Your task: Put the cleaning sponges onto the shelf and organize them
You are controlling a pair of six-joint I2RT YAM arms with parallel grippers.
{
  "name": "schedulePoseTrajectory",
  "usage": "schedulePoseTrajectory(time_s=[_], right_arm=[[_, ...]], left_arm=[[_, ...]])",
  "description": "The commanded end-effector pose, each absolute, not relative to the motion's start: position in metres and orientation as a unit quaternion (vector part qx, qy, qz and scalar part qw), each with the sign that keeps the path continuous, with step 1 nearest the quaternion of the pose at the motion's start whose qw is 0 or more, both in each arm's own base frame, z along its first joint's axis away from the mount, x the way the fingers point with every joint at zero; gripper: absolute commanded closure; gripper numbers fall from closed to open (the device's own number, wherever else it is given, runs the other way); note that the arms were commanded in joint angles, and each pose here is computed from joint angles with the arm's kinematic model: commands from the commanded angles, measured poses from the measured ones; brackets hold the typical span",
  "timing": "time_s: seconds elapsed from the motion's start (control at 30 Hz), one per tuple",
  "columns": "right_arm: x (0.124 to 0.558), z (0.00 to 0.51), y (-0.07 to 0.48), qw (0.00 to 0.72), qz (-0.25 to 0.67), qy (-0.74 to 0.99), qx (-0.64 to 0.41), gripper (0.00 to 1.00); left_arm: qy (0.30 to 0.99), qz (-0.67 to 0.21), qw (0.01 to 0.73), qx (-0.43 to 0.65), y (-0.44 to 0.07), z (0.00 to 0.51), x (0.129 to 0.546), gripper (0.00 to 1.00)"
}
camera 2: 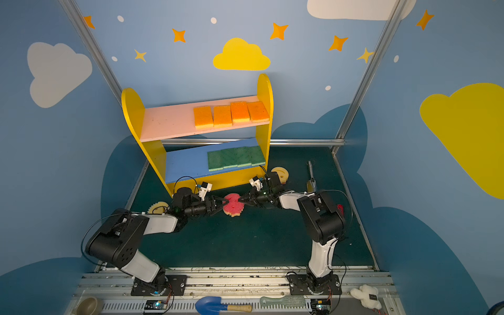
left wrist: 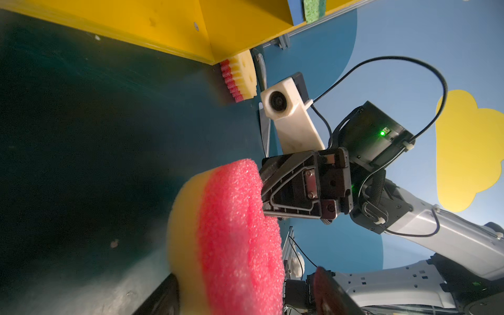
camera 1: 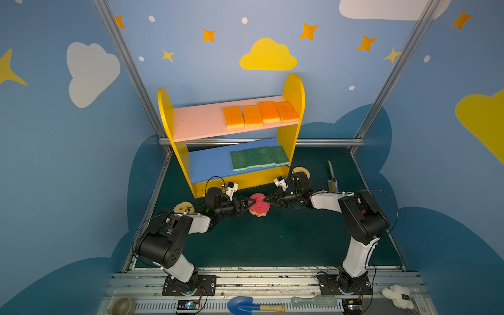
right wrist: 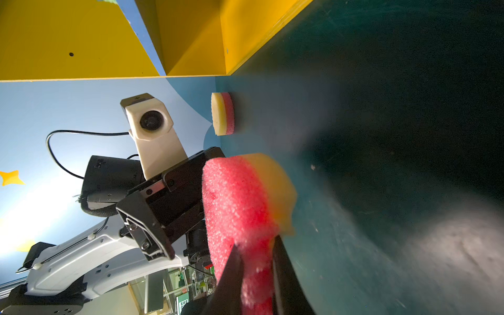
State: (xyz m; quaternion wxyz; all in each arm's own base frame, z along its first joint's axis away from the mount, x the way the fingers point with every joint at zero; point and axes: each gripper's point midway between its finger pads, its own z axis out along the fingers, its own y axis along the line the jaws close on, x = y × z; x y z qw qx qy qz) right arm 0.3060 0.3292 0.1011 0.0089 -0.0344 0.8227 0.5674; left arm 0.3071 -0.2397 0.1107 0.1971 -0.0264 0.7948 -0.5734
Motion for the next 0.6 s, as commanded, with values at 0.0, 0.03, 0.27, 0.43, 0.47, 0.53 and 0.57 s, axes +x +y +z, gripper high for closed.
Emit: schedulePoseTrajectory(time_s=[0.0, 0.03, 0.27, 0.43, 0.47, 0.53, 0.57], right_arm=[[0.302, 0.117, 0.333, 0.019, 0.583, 0.811, -0.049, 0.83], [0.302, 0.118, 0.332, 0.02, 0.583, 0.811, -0.05, 0.81], [0.306, 0.118, 0.317, 0.035, 0.561, 0.826, -0.045, 0.42], [0.316, 0.117, 0.287, 0.061, 0.532, 0.844, -0.025, 0.33], [0.317, 0.116, 0.279, 0.068, 0.52, 0.851, -0.02, 0.33], [0.321, 0.116, 0.265, 0.082, 0.498, 0.863, -0.012, 0.32], [0.323, 0.115, 0.258, 0.088, 0.487, 0.869, -0.007, 0.32]], left_arm=[[0.781, -0.59, 0.207, 0.0, -0.252, 0.127, 0.311, 0.5], [0.78, -0.59, 0.208, 0.0, -0.252, 0.127, 0.312, 0.58], [0.793, -0.57, 0.214, 0.013, -0.249, 0.132, 0.31, 0.73], [0.869, -0.412, 0.259, 0.092, -0.245, 0.135, 0.302, 0.74], [0.883, -0.369, 0.268, 0.113, -0.243, 0.137, 0.3, 0.73], [0.895, -0.326, 0.274, 0.131, -0.239, 0.141, 0.3, 0.73], [0.902, -0.307, 0.275, 0.131, -0.235, 0.142, 0.302, 0.73]])
